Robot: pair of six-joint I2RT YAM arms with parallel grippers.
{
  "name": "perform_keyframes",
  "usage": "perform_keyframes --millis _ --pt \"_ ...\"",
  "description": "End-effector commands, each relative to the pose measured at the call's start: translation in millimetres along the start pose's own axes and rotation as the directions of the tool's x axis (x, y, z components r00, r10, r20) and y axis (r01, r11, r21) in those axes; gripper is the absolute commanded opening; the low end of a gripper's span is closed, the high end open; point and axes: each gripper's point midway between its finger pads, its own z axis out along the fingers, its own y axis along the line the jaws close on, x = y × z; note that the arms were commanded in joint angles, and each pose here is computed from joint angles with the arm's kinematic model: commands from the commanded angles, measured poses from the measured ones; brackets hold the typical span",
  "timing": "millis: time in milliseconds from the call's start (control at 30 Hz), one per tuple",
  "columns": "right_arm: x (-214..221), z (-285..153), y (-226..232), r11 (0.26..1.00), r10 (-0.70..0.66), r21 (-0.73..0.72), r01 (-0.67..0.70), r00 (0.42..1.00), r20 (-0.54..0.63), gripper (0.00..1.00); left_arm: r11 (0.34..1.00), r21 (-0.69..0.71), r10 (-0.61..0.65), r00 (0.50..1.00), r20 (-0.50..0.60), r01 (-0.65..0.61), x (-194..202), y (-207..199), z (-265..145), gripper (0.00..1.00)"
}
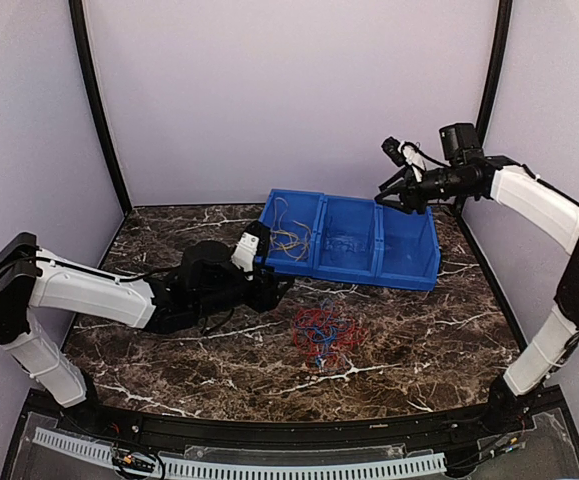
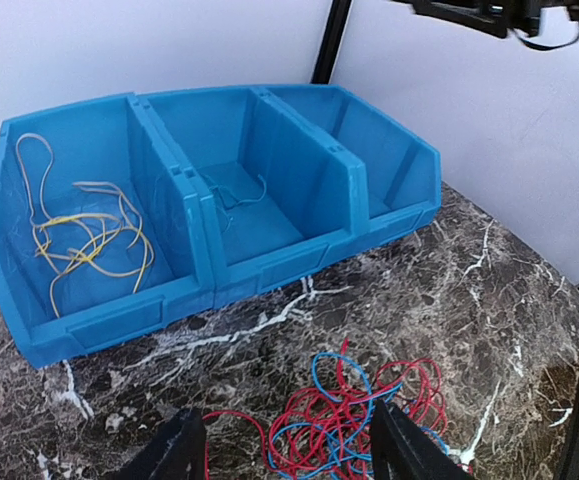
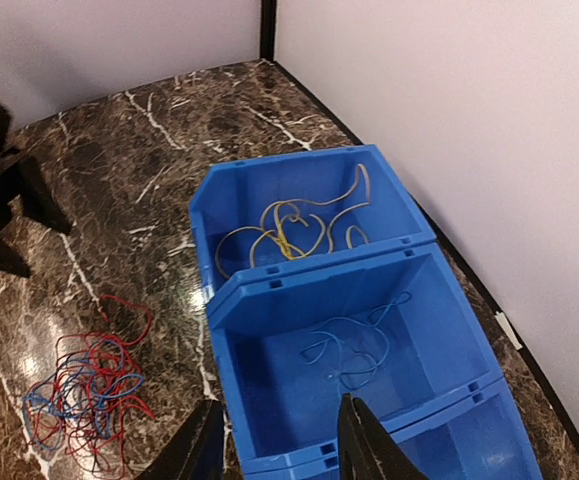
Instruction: Untangle the cables
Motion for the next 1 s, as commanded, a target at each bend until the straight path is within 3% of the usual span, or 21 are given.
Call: perform_keyframes --millis 0,267,500,700,967 --pt "26 8 57 0.987 -0.113 -0.123 0.104 0.991 -0.072 0.42 0.993 0.005 -0.115 0.991 -0.072 0.115 13 15 11 0.58" --pt "81 40 123 0.948 -0.221 -0.274 0.161 0.954 -0.202 0.43 0.987 0.011 -0.156 0.981 -0.116 0.159 29 24 22 0.58" --pt "109 70 146 0.933 -0.246 -0.329 0.149 0.929 -0.277 0.42 0.985 0.025 -0.162 0.971 -0.178 0.169 45 22 25 0.57" --pt "123 93 139 0.943 -0.156 -0.332 0.029 0.918 -0.363 0.36 0.984 0.046 -0.160 0.965 -0.207 0.173 51 18 26 0.56" --pt "130 109 151 0.909 -0.017 -0.383 -0.164 0.904 -0.427 0.41 0.979 0.073 -0.169 0.959 -0.228 0.190 57 13 27 0.56"
